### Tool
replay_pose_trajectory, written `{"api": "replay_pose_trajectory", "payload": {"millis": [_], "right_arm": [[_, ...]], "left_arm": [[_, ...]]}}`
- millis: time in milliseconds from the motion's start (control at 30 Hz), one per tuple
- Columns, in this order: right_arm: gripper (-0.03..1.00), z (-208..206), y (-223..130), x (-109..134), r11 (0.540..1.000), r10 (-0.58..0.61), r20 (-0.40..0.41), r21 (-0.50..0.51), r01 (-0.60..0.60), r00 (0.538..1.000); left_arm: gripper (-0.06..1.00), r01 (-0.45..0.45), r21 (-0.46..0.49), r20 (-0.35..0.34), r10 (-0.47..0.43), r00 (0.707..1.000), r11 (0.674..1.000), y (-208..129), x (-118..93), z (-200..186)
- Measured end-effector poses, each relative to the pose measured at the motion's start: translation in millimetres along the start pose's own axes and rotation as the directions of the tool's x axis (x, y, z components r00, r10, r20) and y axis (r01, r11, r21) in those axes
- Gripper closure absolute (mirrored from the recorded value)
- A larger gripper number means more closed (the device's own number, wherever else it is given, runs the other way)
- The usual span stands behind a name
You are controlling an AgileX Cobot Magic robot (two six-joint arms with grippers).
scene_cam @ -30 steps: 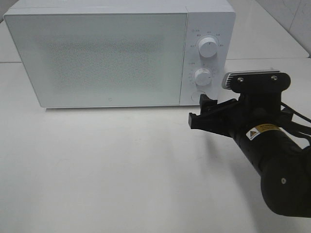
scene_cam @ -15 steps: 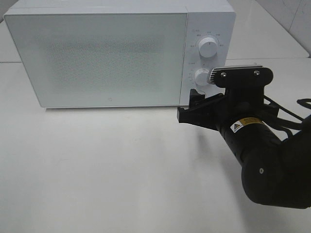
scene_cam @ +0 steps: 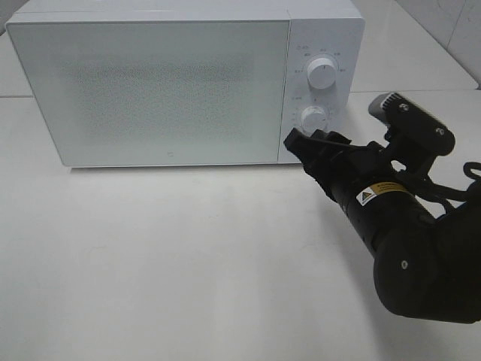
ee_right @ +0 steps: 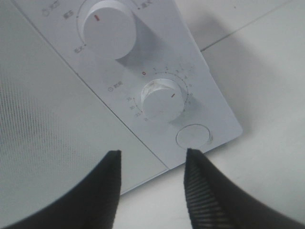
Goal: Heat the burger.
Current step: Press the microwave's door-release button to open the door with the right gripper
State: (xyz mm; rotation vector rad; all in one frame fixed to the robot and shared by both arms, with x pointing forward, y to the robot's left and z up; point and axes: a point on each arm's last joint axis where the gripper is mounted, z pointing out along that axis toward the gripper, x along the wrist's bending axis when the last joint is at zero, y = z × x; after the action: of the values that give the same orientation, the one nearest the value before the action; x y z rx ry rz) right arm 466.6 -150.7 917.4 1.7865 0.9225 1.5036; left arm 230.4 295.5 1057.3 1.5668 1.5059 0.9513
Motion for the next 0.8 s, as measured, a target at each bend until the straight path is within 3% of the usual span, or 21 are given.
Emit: {"api": "replay_pose_trajectory", "payload": {"millis": [33,100,133,167,233,267,333,367,433,467,500,533,600,800], "right_arm": [[0.61,0.0,-0.4,-0.2,0.992,0.129,0.002,0.004,-0.129,0.992],[0.64,0.0,-0.7,-0.2,0.980,0.200,0.004,0.007,-0.200,0.980],[0.70,0.0,-1.6,-0.6,0.945,0.327,0.012,0.015,-0.327,0.945],[0.70,0.0,-1.6,-0.6,0.945,0.327,0.012,0.015,-0.327,0.945],[0.78,0.0,-2.7,-0.9,0.881,0.473,0.023,0.021,-0.473,0.881],[0.78,0.0,-2.7,-0.9,0.881,0.473,0.023,0.021,-0.473,0.881],[0.85,-0.1,-3.8,-1.3,0.800,0.598,0.037,0.024,-0.599,0.801],[0.85,-0.1,-3.8,-1.3,0.800,0.598,0.037,0.024,-0.599,0.801],[0.92,-0.2,-5.0,-1.8,0.716,0.696,0.052,0.026,-0.698,0.716],[0.92,-0.2,-5.0,-1.8,0.716,0.696,0.052,0.026,-0.698,0.716],[0.96,-0.2,-6.0,-2.1,0.665,0.744,0.065,0.026,-0.746,0.665],[0.96,-0.2,-6.0,-2.1,0.665,0.744,0.065,0.026,-0.746,0.665],[0.96,-0.3,-6.8,-2.4,0.614,0.785,0.076,0.025,-0.789,0.614],[0.96,2.4,-8.7,-2.3,0.591,0.804,0.085,0.003,-0.807,0.589]], "left_arm": [[-0.04,0.000,0.000,0.000,0.000,1.000,1.000,0.0,0.0,0.0],[-0.04,0.000,0.000,0.000,0.000,1.000,1.000,0.0,0.0,0.0],[-0.04,0.000,0.000,0.000,0.000,1.000,1.000,0.0,0.0,0.0],[-0.04,0.000,0.000,0.000,0.000,1.000,1.000,0.0,0.0,0.0],[-0.04,0.000,0.000,0.000,0.000,1.000,1.000,0.0,0.0,0.0],[-0.04,0.000,0.000,0.000,0.000,1.000,1.000,0.0,0.0,0.0],[-0.04,0.000,0.000,0.000,0.000,1.000,1.000,0.0,0.0,0.0],[-0.04,0.000,0.000,0.000,0.000,1.000,1.000,0.0,0.0,0.0],[-0.04,0.000,0.000,0.000,0.000,1.000,1.000,0.0,0.0,0.0],[-0.04,0.000,0.000,0.000,0.000,1.000,1.000,0.0,0.0,0.0],[-0.04,0.000,0.000,0.000,0.000,1.000,1.000,0.0,0.0,0.0],[-0.04,0.000,0.000,0.000,0.000,1.000,1.000,0.0,0.0,0.0],[-0.04,0.000,0.000,0.000,0.000,1.000,1.000,0.0,0.0,0.0],[-0.04,0.000,0.000,0.000,0.000,1.000,1.000,0.0,0.0,0.0]]}}
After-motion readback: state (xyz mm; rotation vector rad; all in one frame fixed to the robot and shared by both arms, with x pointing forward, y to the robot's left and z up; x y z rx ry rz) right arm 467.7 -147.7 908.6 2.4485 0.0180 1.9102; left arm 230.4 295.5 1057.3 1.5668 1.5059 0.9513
